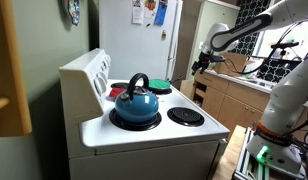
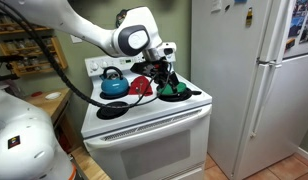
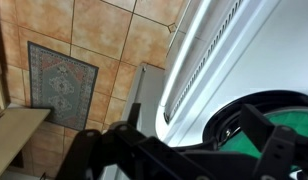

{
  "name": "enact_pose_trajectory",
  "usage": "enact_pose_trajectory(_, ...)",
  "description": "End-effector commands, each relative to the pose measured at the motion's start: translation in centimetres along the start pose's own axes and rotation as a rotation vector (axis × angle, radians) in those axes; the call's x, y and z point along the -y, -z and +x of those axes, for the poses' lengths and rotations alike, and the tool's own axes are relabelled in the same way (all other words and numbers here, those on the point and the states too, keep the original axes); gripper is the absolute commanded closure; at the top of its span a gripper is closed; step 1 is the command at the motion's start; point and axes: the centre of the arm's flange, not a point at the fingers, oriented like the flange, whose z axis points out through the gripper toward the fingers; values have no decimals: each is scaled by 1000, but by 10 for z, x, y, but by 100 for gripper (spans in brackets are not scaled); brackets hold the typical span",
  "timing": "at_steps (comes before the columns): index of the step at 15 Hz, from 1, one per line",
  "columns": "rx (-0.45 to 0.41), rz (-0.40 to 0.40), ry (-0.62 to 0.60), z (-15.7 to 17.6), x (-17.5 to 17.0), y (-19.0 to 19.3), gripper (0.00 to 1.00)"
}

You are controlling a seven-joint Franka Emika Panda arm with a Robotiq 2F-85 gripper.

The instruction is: Put the green pot holder on the stove and then put the blue kettle on the green pot holder

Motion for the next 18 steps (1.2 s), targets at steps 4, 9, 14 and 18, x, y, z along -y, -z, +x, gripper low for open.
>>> enact_pose_trajectory(4, -2, -1, -13, 12, 0, -8, 0)
enact_pose_trajectory(9, -65, 66, 42, 32, -2, -8, 0)
enact_pose_trajectory(14, -103, 249, 86, 76, -6, -8, 0)
enact_pose_trajectory(18, -9, 386, 81, 98, -8, -27, 0)
